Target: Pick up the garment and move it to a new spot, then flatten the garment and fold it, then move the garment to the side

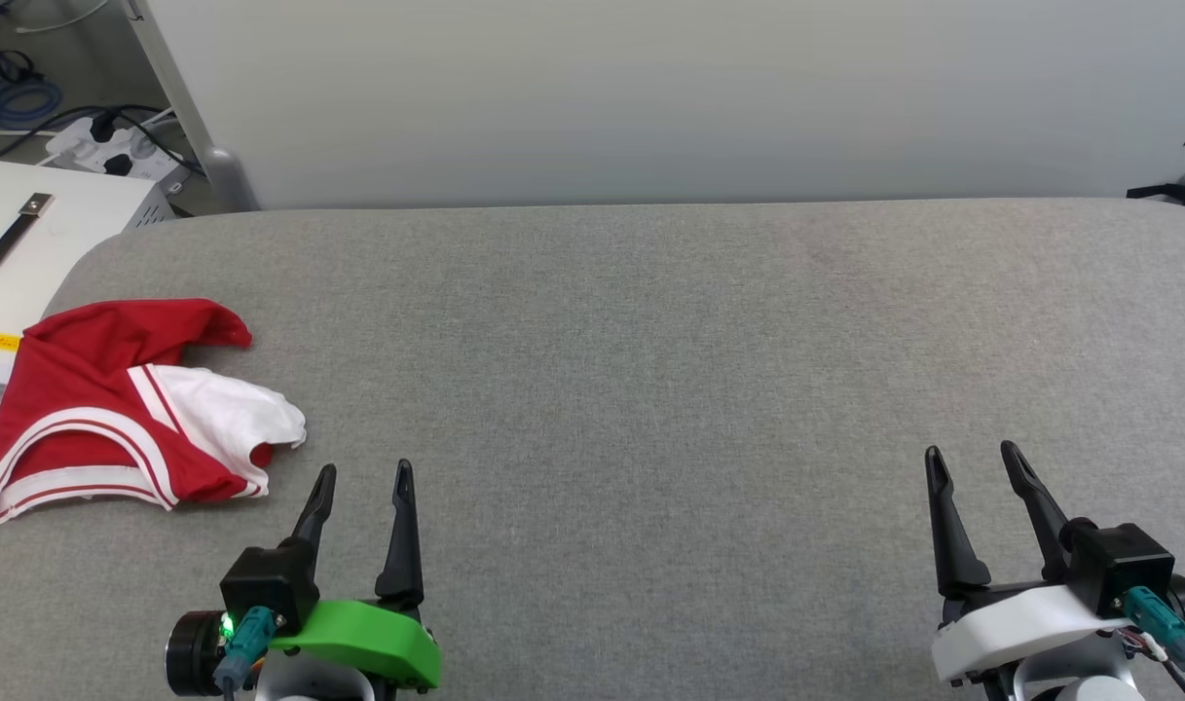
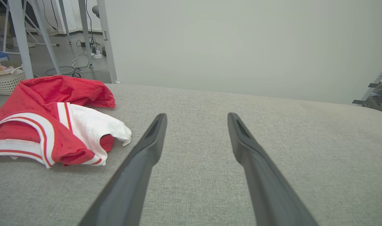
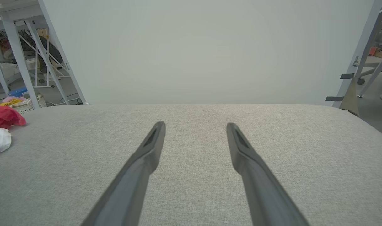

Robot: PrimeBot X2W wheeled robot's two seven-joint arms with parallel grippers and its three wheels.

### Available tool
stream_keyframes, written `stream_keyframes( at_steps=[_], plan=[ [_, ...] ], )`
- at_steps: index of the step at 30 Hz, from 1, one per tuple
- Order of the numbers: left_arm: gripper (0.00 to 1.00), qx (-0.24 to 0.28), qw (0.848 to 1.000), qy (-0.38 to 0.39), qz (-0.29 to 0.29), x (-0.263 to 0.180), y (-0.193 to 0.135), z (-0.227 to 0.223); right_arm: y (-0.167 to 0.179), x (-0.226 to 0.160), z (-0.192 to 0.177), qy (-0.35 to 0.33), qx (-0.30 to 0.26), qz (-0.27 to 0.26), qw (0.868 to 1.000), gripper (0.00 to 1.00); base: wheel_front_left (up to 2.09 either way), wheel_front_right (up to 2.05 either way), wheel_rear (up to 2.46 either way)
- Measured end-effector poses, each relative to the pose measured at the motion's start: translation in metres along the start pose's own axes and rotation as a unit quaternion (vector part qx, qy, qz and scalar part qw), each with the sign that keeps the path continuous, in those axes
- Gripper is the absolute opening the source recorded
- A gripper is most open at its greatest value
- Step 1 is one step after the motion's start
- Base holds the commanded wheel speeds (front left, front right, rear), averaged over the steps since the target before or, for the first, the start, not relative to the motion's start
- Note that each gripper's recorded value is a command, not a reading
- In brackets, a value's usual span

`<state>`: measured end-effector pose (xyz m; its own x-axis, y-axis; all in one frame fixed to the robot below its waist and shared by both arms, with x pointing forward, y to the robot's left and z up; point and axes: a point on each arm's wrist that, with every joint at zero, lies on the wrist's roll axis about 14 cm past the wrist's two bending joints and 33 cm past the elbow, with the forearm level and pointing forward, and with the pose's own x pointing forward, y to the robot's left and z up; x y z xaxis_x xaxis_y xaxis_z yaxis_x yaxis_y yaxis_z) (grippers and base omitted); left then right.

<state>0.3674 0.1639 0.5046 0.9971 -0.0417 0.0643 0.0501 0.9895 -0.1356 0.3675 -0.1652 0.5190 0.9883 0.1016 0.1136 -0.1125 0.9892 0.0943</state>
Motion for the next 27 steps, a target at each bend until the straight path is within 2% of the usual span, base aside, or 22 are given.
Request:
stream_keyframes(
  at_steps=[4,19,27],
  plan=[
    [1.0,0.019,1.0,-0.005,0.002,0.0,0.0,0.002,0.001,0.0,0.0,-0.003,-0.004,0.002,1.0,1.0,0.0,0.0,0.0],
    [1.0,0.015,1.0,-0.003,0.008,-0.003,0.003,-0.001,0.003,0.002,0.001,-0.006,0.0,0.005,1.0,1.0,0.0,0.0,0.0],
    [1.0,0.016,0.999,0.001,0.032,-0.011,0.018,-0.002,0.023,0.01,-0.005,0.0,0.005,0.036,0.999,1.0,0.0,0.0,0.0]
  ],
)
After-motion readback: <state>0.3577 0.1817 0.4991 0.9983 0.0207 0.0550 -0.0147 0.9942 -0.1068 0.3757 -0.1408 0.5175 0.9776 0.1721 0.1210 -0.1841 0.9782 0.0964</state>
